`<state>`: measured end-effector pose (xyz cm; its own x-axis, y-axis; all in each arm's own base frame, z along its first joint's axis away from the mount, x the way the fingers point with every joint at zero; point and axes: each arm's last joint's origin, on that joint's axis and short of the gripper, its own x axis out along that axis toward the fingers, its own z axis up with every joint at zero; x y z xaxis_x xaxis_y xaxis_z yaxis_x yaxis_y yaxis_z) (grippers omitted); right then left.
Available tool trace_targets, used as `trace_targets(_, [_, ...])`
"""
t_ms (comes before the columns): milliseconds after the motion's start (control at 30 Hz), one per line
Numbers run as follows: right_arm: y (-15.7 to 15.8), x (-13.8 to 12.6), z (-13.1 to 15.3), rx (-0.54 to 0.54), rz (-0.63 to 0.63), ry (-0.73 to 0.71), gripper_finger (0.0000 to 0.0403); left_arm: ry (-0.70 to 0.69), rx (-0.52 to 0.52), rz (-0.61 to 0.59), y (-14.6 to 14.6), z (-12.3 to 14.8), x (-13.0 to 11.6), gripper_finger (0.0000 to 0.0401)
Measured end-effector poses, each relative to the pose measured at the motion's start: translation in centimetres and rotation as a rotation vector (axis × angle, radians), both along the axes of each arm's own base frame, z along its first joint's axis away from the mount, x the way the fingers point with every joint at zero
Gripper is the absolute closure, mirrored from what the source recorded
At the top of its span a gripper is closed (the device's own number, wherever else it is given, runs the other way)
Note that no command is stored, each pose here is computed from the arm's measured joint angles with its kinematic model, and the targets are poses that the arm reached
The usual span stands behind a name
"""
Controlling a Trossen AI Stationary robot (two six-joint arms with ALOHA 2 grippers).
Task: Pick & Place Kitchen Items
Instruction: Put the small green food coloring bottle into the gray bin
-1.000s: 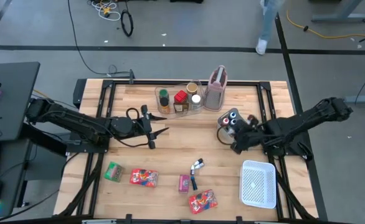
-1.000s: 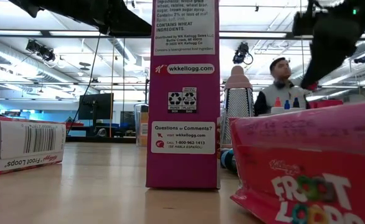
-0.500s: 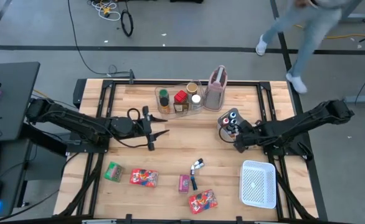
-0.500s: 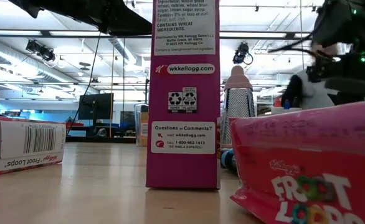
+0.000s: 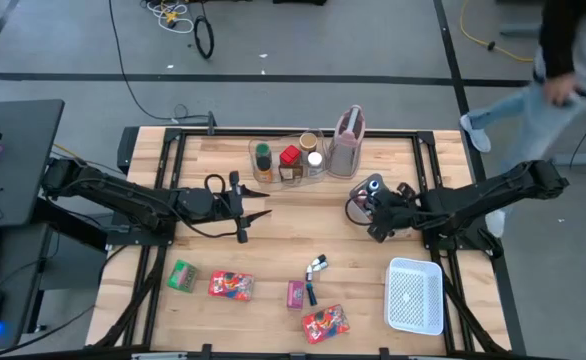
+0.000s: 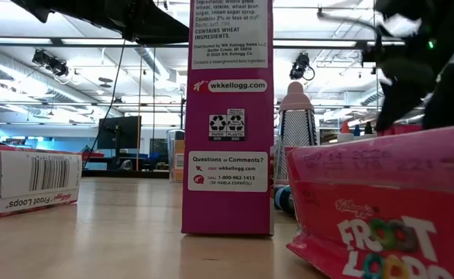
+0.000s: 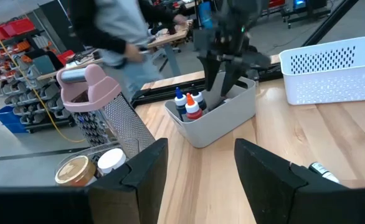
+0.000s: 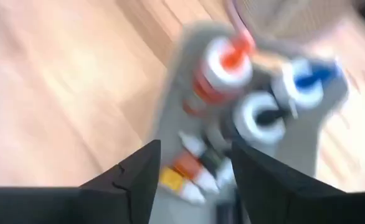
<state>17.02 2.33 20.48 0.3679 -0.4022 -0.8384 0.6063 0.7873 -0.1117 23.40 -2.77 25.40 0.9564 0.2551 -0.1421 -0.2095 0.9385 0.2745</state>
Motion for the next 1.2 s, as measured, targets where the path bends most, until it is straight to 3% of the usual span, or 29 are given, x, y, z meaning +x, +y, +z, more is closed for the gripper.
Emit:
trace_targets(133, [0.4,1.6,2.2,-0.021,0.122,-0.112,0.0195,0.0,-0.001,0.0,0.0,0.0,0.0,0.0207])
trace_targets(267, [1.2,4.0,3.0,-0.007,0.3,-0.352,0.0195,-0.001,-0.002,0.0,0.0,0.0,0.0,0.0207])
trace_targets(400, [2.3,6.0,1.6,0.028,0.586,-0.564,0.0195,-0.001,-0.002,0.0,0.0,0.0,0.0,0.0207])
trace_targets(500, [2.7,6.8,-0.4,0.052,0.673,-0.657,0.0195,0.0,-0.002,0.0,0.0,0.0,0.0,0.0207])
trace_targets(800, [4.5,8.9,-6.8,0.211,0.779,-0.549,0.0195,0.001,0.002,0.0,0.0,0.0,0.0,0.0207])
trace_targets(1200, [5.8,10.1,-10.8,0.17,0.875,-0.425,0.0213,0.0,0.0,0.0,0.0,0.0,0.0,0.0207])
